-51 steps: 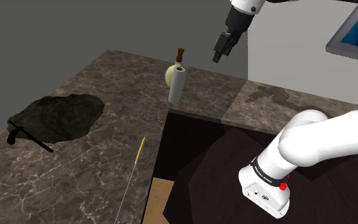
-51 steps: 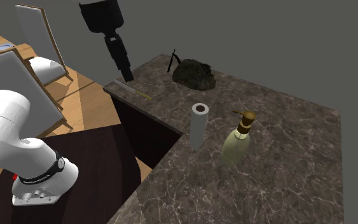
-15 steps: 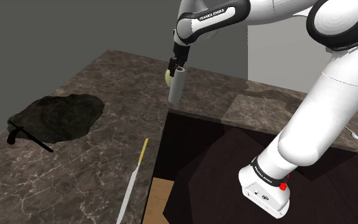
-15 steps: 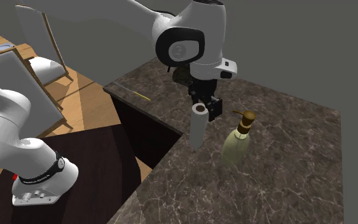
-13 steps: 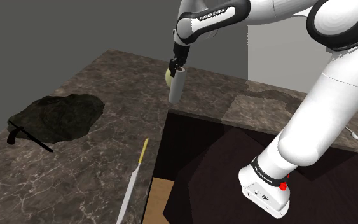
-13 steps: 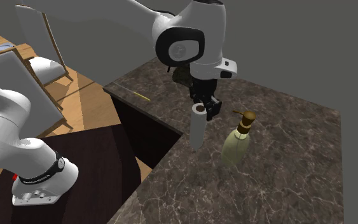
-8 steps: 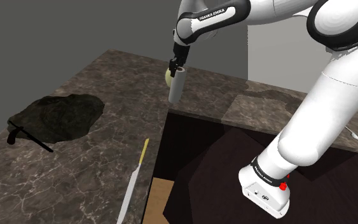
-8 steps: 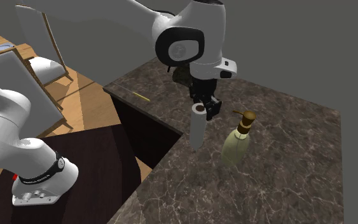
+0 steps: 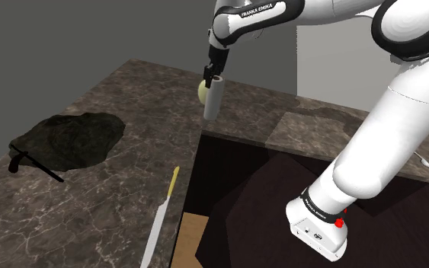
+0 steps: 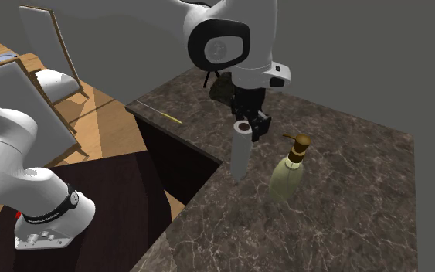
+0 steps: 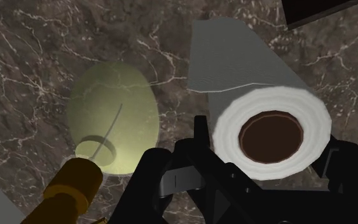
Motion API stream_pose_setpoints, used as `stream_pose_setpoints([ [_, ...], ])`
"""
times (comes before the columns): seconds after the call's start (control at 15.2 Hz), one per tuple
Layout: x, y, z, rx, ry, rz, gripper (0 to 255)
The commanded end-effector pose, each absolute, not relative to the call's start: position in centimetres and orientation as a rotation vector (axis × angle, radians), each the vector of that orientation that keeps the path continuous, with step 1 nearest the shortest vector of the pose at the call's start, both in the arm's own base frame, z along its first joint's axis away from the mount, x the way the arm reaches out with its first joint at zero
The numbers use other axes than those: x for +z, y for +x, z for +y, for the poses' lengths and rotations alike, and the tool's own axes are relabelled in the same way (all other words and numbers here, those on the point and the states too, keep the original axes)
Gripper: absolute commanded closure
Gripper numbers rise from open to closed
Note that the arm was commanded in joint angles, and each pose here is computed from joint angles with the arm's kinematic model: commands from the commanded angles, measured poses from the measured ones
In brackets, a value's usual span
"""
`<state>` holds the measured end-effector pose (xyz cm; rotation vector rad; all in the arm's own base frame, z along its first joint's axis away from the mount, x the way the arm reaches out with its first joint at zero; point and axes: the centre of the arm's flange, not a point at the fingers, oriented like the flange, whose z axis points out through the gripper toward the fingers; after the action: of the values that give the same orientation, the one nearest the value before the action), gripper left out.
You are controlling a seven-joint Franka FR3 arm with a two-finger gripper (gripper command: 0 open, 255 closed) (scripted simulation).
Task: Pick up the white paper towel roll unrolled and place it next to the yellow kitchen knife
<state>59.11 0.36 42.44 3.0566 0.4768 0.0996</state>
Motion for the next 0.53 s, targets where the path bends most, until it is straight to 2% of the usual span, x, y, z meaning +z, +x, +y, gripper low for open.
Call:
stream_pose_setpoints([
  [0.0, 43.5, 59.1, 0.4, 0.099, 3.057, 0.477, 255],
  [0.46, 47.2, 59.1, 0.4, 0.099, 3.057, 0.477, 255],
])
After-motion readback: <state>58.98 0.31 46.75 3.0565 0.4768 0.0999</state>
